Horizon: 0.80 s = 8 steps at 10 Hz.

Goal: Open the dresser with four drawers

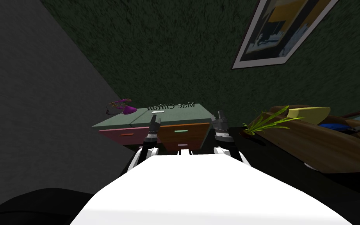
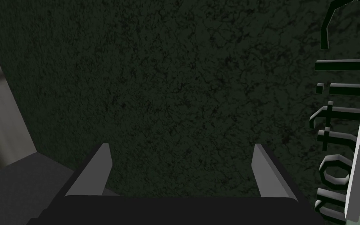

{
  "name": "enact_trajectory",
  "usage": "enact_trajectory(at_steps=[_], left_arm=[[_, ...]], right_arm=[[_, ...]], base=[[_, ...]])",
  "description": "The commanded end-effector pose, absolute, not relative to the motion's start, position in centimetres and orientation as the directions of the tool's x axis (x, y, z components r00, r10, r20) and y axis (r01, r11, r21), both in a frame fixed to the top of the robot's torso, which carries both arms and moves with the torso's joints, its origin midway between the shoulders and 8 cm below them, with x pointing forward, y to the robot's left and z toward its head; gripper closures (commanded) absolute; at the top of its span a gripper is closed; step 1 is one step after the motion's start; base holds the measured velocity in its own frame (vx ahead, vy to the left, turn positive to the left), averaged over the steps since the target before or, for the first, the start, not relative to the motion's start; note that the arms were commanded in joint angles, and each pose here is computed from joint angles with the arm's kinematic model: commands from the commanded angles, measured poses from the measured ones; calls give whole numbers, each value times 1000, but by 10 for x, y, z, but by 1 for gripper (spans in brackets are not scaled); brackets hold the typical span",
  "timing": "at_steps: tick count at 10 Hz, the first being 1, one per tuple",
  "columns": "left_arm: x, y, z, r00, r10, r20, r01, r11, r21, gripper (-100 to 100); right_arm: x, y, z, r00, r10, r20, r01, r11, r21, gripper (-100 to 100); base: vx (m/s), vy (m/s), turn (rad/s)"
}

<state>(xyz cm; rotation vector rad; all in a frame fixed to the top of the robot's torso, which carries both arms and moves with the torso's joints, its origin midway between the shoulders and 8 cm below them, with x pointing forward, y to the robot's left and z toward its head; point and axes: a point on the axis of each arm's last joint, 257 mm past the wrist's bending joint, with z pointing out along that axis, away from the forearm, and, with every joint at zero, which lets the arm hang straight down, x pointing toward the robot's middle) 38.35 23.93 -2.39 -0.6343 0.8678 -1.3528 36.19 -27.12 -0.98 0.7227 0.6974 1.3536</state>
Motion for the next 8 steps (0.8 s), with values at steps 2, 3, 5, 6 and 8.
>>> enact_trajectory(at_steps=[2, 3, 5, 6, 8], left_arm=[[396, 242, -55, -5, -986, -169, 515, 142, -845, -100], [399, 244, -65, -7, -985, -170, 499, 144, -854, -100], [405, 246, -85, -9, -985, -172, 469, 148, -871, -100], [407, 247, -94, -11, -985, -174, 455, 150, -878, -100], [412, 249, -112, -14, -984, -176, 427, 154, -891, -100]], right_arm=[[362, -271, -10, 90, 996, -27, -600, 76, 796, 0], [362, -271, -10, 90, 996, -27, -600, 76, 796, 0], [362, -271, -10, 90, 996, -27, -600, 76, 796, 0], [362, -271, -10, 90, 996, -27, -600, 76, 796, 0], [362, -271, -10, 90, 996, -27, -600, 76, 796, 0]], base=[[-10, -28, -1], [-16, -43, 1], [-11, -55, 1], [-9, -52, 2], [-15, -47, -1]])
